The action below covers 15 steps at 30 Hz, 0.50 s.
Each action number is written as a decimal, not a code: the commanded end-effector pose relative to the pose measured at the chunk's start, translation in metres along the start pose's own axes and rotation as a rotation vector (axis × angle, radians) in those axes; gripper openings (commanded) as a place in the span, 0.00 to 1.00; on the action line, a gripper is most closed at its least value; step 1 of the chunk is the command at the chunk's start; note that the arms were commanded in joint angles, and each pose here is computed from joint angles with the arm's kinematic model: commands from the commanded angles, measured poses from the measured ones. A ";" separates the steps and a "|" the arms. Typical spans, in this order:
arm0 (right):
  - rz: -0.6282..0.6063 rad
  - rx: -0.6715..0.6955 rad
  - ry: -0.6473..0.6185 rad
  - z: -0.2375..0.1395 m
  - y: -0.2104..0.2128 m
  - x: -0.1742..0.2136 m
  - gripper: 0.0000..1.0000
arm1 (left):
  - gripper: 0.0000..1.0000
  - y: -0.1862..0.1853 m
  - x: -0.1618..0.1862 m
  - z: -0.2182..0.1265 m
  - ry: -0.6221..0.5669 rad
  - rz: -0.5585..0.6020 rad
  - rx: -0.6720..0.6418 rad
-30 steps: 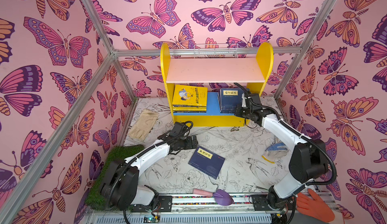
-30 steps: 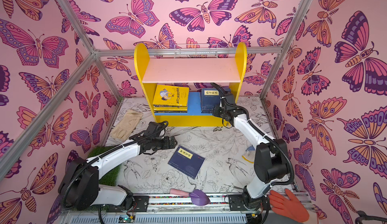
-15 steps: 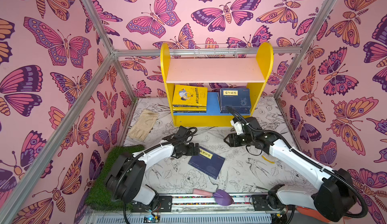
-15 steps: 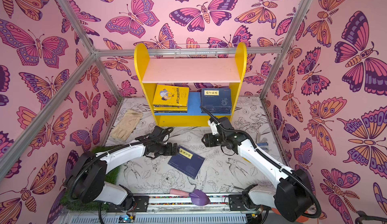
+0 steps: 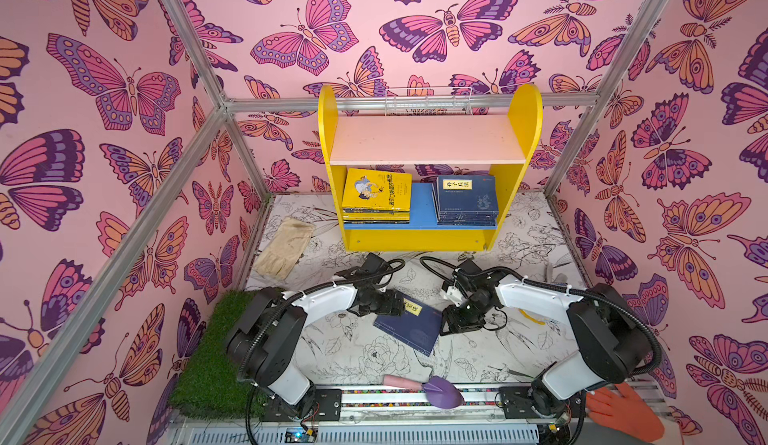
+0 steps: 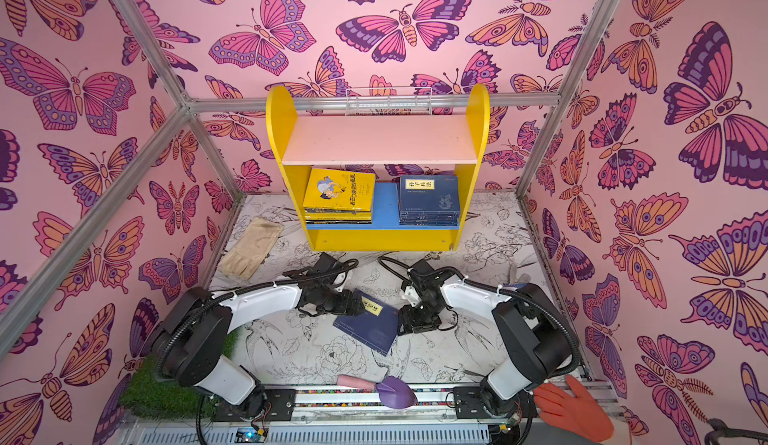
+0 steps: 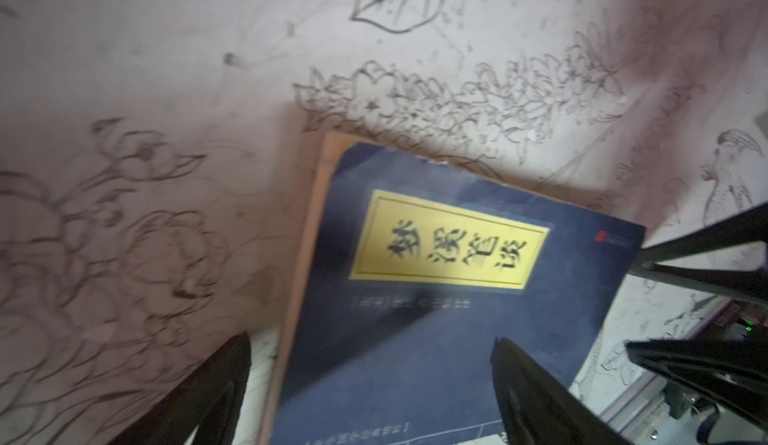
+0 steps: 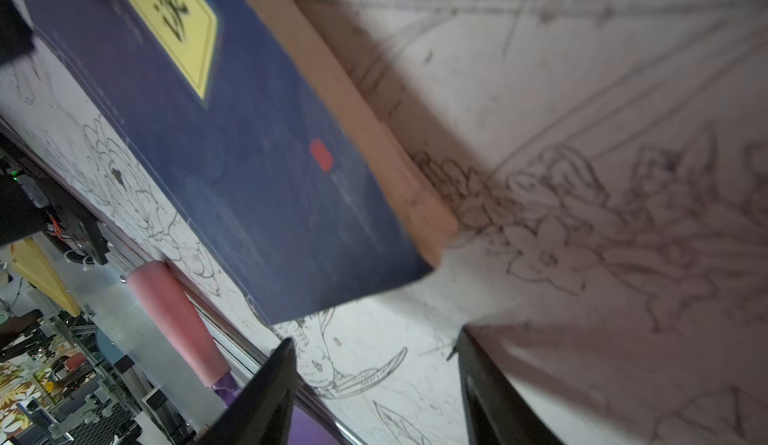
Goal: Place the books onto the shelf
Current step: 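Grasp the ends of the last dark blue book with both grippers and lift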
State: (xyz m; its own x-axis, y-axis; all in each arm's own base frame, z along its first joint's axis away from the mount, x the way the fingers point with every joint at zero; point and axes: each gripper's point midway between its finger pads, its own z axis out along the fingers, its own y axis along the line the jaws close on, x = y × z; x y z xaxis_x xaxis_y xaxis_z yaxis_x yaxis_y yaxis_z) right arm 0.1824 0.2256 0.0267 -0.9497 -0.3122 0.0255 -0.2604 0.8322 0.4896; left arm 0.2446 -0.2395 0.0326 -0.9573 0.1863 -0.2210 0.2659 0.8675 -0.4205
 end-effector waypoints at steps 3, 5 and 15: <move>-0.079 -0.014 -0.046 0.002 0.013 -0.040 0.60 | 0.90 -0.005 0.033 0.012 0.143 0.033 0.067; -0.077 -0.027 -0.092 -0.008 0.018 -0.064 0.59 | 0.90 -0.017 0.028 0.011 0.137 0.060 0.122; 0.036 0.024 -0.344 -0.070 0.002 -0.160 0.57 | 0.89 -0.040 -0.006 0.018 0.106 0.112 0.195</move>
State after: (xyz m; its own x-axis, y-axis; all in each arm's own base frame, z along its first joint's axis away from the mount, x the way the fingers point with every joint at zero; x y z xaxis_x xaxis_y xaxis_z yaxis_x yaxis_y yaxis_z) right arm 0.3414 0.2480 0.0847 -0.9593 -0.1325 -0.2495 -0.2440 0.8335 0.4958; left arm 0.2448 -0.2779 0.0401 -0.9373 0.2932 -0.1885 0.3481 0.7580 -0.5517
